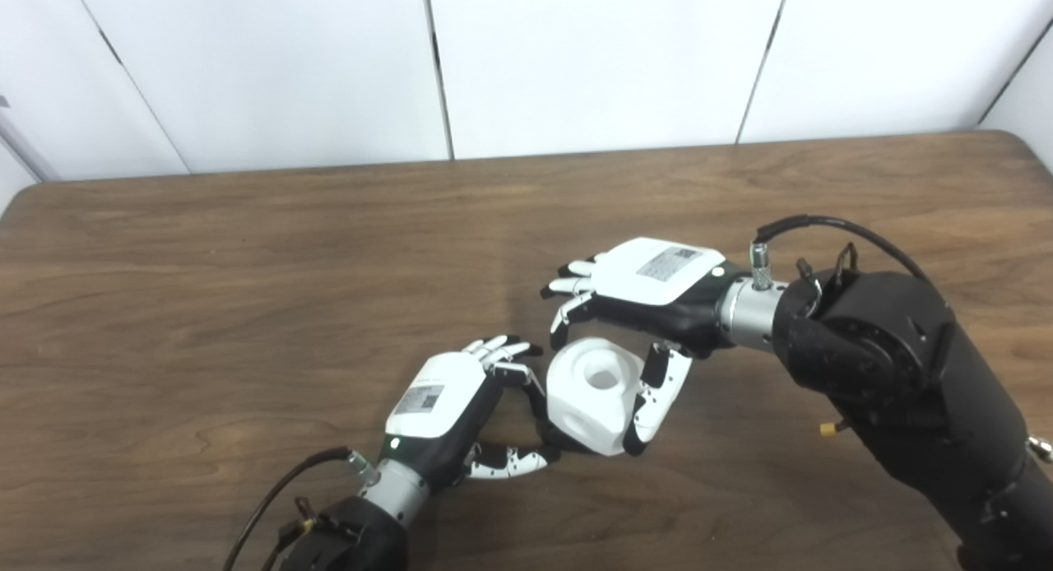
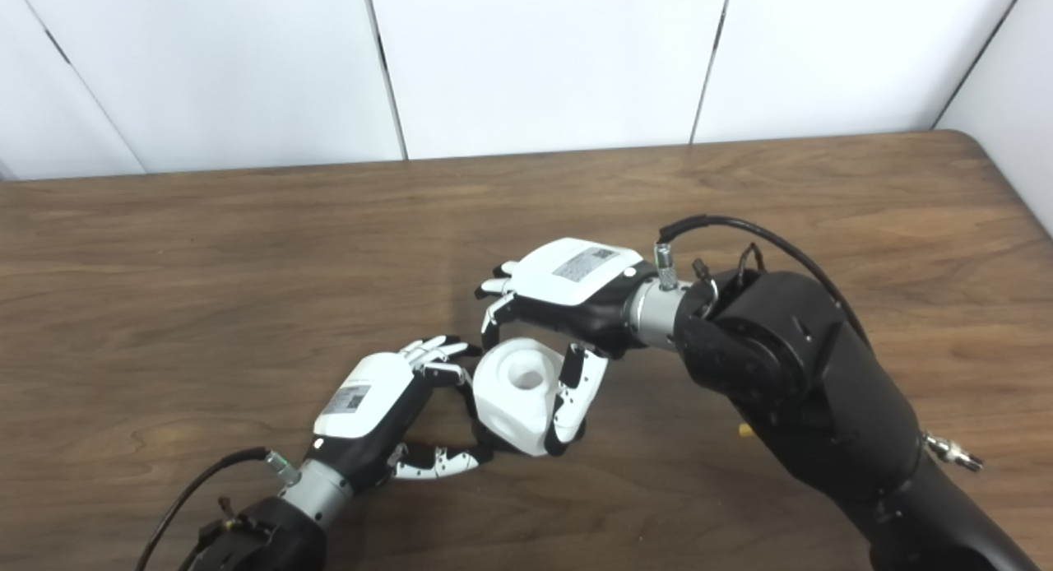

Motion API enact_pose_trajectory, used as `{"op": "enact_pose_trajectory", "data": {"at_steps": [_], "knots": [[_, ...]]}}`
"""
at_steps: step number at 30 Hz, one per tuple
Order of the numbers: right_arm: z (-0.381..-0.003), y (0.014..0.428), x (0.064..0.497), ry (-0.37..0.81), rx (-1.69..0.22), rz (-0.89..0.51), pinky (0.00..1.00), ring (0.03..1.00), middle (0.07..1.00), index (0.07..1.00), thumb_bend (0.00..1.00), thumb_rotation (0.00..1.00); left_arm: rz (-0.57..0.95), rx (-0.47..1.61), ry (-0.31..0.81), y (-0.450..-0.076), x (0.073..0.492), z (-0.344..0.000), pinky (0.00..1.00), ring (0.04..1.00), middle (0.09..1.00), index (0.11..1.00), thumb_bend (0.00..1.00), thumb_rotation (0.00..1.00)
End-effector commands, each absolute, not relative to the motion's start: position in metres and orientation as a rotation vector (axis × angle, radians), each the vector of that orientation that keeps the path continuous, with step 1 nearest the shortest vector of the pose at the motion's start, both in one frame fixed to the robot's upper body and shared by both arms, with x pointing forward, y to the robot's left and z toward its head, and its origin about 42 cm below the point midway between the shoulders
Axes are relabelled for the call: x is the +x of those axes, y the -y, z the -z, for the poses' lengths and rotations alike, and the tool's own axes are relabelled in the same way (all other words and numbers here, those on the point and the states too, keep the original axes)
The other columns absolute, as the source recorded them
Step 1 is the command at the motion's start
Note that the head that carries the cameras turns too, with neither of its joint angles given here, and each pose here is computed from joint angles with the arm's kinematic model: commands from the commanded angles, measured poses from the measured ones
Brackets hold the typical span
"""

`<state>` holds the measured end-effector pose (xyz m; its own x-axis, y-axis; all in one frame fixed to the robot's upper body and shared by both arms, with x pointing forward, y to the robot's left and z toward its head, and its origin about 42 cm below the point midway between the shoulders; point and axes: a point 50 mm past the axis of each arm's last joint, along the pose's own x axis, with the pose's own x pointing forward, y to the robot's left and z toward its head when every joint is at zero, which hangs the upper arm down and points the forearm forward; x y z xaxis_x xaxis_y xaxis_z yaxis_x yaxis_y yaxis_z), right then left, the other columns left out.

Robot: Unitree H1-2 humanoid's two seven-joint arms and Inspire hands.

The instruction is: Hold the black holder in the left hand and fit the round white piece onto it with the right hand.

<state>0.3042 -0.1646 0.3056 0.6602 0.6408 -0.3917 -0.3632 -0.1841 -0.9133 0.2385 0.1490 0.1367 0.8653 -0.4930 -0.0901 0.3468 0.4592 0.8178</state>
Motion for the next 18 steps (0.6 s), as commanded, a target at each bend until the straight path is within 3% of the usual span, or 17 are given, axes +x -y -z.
{"op": "enact_pose_trajectory", "data": {"at_steps": [1,7,18], "knots": [[-0.328,0.166,0.311,0.288,-1.522,-0.864,1.00,1.000,0.970,0.775,1.00,0.41,0.577,0.969,0.052,-0.152,0.235,-0.115,0.92,0.932,0.869,0.493,0.50,0.05],[-0.342,0.171,0.315,0.268,-1.479,-0.878,1.00,1.000,0.979,0.791,1.00,0.42,0.578,0.970,0.053,-0.152,0.236,-0.114,0.92,0.929,0.870,0.494,0.50,0.06],[-0.362,0.178,0.323,0.242,-1.474,-0.906,1.00,1.000,0.980,0.801,1.00,0.52,0.574,0.966,0.046,-0.153,0.239,-0.111,0.91,0.928,0.868,0.494,0.50,0.06]]}}
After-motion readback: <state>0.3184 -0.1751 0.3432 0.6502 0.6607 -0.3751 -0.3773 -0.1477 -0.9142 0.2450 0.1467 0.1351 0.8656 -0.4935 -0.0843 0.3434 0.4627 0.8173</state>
